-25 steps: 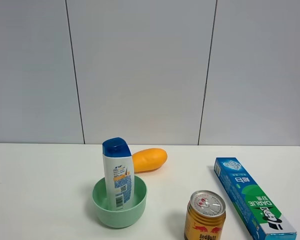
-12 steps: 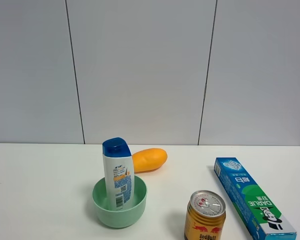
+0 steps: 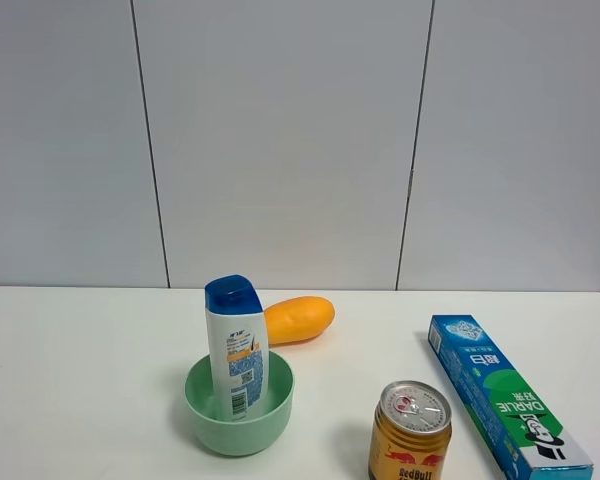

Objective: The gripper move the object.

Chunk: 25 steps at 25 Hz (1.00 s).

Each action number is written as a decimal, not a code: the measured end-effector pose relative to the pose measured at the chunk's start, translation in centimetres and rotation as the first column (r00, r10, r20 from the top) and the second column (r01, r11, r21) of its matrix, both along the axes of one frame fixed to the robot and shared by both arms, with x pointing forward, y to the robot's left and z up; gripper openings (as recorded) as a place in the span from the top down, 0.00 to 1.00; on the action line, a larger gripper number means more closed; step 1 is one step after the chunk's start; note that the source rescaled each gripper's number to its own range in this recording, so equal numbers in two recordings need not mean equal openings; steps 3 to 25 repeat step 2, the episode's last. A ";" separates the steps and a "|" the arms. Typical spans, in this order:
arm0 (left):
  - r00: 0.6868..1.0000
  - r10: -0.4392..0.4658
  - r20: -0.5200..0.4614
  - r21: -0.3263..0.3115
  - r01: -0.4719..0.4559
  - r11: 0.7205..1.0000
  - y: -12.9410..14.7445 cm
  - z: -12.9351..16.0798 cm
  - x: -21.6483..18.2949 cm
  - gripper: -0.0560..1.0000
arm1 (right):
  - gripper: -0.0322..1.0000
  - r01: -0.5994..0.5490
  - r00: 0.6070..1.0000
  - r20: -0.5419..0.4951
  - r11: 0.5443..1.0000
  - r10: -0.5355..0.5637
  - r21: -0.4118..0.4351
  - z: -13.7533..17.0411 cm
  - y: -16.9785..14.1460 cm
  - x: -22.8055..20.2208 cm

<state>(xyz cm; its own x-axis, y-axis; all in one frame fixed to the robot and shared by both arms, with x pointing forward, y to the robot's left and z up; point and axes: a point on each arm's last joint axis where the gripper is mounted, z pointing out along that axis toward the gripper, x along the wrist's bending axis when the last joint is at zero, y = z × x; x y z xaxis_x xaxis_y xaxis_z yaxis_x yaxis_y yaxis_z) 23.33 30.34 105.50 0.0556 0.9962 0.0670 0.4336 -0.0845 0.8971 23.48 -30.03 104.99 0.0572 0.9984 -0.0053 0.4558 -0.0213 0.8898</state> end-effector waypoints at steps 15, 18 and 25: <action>1.000 -0.001 0.000 -0.001 0.001 1.000 0.0 0.0 0.0 0.18 | 0.00 0.000 1.000 0.000 1.000 0.000 0.000 0.0 0.0 0.0; 1.000 -0.001 0.000 -0.001 0.001 1.000 0.0 0.0 0.0 0.18 | 0.00 0.000 1.000 0.000 1.000 0.000 0.000 0.0 0.0 0.0; 1.000 -0.001 0.000 -0.001 0.001 1.000 0.0 0.0 0.0 0.18 | 0.00 0.000 1.000 0.000 1.000 0.000 0.000 0.0 0.0 0.0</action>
